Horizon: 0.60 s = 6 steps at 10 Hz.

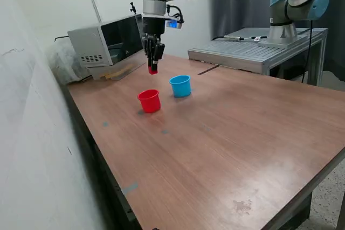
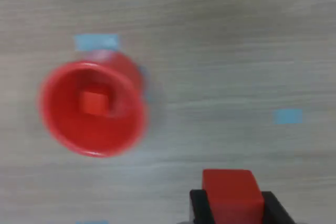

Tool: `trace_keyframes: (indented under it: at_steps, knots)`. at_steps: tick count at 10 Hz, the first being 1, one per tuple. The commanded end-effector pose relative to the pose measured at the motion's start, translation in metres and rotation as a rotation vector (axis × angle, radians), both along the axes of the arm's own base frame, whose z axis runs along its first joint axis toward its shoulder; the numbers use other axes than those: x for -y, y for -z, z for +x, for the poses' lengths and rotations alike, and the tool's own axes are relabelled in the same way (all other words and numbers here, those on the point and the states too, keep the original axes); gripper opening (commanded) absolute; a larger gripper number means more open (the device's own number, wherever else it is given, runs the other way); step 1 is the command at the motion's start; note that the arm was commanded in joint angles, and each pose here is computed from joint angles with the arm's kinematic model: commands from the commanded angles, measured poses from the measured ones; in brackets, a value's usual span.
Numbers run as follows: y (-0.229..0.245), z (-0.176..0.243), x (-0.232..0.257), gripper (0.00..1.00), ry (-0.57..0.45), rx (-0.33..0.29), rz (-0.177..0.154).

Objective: Place red objects in the red bin, and blue objects in the blue bin.

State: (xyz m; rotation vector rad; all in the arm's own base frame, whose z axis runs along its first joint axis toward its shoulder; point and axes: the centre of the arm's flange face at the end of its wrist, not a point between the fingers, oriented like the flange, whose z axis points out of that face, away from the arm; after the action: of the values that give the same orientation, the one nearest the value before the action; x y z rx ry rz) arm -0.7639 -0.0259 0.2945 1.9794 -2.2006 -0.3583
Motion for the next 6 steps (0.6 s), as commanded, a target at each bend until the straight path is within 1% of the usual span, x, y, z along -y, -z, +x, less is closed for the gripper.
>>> trace_keyframes:
  at_steps: [1,2,4,6]
  knots:
    - [0.044,-0.017,-0.076,0.00,0.089,0.042,-0.006]
    - [0.062,-0.022,-0.092,0.00,0.106,0.058,-0.009]
    - [0.082,-0.025,-0.098,0.00,0.111,0.079,-0.013]
    - [0.083,-0.025,-0.097,0.00,0.109,0.081,-0.015]
